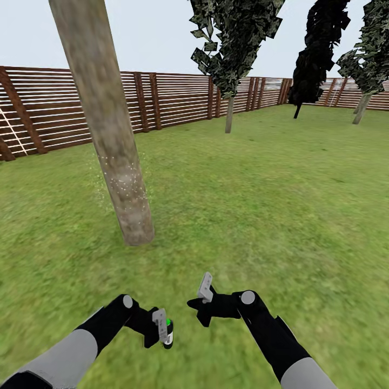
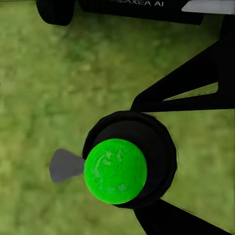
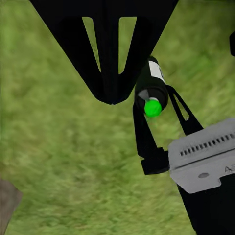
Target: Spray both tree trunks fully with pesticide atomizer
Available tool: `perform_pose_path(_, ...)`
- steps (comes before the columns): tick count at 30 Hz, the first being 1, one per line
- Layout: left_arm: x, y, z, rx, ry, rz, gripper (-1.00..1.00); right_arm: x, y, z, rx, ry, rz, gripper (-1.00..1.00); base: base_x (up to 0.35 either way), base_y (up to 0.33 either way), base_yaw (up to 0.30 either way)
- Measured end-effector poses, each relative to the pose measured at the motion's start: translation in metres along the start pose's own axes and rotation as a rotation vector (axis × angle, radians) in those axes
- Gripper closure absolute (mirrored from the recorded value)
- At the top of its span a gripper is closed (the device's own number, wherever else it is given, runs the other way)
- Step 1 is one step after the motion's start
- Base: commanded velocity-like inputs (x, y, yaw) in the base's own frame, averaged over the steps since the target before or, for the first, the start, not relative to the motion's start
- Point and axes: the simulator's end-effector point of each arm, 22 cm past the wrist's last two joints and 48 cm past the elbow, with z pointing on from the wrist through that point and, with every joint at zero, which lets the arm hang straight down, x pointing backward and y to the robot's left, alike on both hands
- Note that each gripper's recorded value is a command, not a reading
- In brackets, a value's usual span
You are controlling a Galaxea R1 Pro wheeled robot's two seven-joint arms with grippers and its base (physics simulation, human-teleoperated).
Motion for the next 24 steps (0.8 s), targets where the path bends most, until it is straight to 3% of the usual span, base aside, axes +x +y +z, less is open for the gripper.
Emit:
perform_pose_path(6, -0.018, 0.006, -0.002, -0.015, -0.019, 0.037, 1.00, 0.021, 0.004, 0.004, -0.010, 0.054, -0.002, 1.00, 0.000, 0.000, 0.000)
perform_pose_path(17, -0.039, 0.001, 0.004, -0.007, -0.050, 0.053, 1.00, 0.021, 0.004, 0.004, -0.011, 0.056, -0.002, 1.00, 0.000, 0.000, 0.000)
perform_pose_path(24, -0.052, -0.003, 0.007, -0.001, -0.087, 0.092, 1.00, 0.022, 0.005, 0.005, -0.012, 0.056, -0.001, 1.00, 0.000, 0.000, 0.000)
